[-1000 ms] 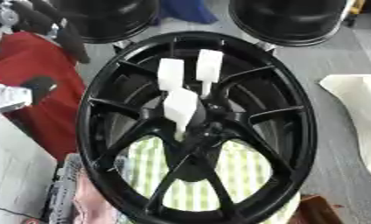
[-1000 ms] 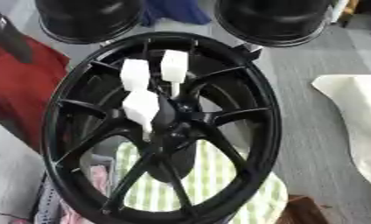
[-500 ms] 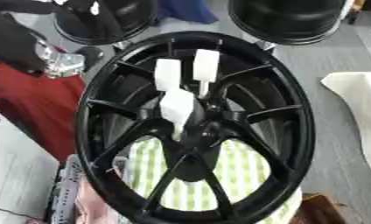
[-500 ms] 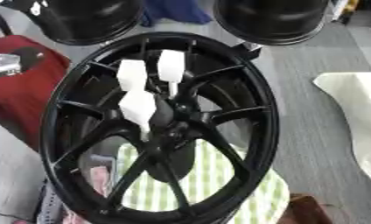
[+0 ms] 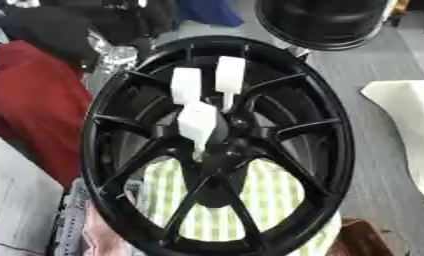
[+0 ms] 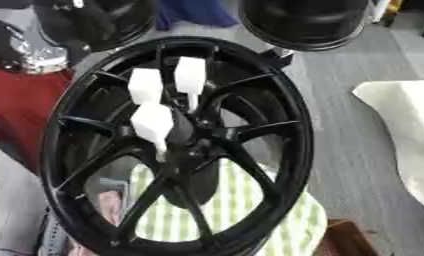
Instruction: Pull the pin out of the wheel hub.
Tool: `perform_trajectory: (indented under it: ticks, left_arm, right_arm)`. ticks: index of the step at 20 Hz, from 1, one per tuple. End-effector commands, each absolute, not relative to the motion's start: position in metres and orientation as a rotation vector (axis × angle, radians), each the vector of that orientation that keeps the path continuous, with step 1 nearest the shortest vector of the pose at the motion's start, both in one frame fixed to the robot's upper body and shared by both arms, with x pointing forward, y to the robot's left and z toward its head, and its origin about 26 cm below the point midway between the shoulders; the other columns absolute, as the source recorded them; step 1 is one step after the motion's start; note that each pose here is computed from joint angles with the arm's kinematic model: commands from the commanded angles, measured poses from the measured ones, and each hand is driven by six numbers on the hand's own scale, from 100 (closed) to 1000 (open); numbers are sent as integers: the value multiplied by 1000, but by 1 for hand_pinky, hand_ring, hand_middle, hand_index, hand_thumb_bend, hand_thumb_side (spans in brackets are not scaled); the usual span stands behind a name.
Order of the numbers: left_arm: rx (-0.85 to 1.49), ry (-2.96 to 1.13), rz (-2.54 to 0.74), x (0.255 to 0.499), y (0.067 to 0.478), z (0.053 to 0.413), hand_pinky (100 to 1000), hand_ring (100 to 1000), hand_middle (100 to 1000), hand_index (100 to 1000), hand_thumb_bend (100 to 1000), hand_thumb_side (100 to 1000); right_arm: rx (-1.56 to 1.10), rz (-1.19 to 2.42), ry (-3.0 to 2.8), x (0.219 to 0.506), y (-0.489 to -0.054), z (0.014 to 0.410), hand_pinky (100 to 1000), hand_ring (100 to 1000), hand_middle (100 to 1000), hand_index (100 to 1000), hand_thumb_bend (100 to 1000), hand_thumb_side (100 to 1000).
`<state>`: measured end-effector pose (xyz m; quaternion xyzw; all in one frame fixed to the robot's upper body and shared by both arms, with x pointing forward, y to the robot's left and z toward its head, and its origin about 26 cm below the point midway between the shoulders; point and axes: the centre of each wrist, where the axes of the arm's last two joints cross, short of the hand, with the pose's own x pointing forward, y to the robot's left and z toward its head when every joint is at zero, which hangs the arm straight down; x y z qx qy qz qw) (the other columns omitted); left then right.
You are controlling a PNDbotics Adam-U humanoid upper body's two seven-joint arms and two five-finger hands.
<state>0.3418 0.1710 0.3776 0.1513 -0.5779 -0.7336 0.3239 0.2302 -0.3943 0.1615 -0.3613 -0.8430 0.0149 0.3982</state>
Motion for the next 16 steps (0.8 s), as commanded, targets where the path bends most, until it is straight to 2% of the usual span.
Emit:
perform_trajectory:
  ticks: [1,3,6,12,16]
  left_arm:
    - [439,-1510,-1924,341,168,386,921,826,800,906,182,408]
    - [435,-1499,-1945,341,166,386,928,834,803,907,240,346]
    - [429,-1488,-1966,342,162,387,934,845,810,910,282,310]
    - [473,-1466,-1955,349,157,383,936,858,811,911,352,319]
    - [499,-1449,-1947,355,156,380,938,861,813,910,360,339]
  right_arm:
    - [-910,50,-2150,231,-394,168,548,617,539,585,100,185]
    - [-904,44,-2149,232,-393,167,547,615,538,584,100,189]
    - [-895,36,-2146,232,-392,166,545,614,536,583,100,192]
    - [-878,32,-2147,234,-389,166,544,611,534,582,100,195]
    - [-870,30,-2149,234,-388,166,544,610,533,581,100,198]
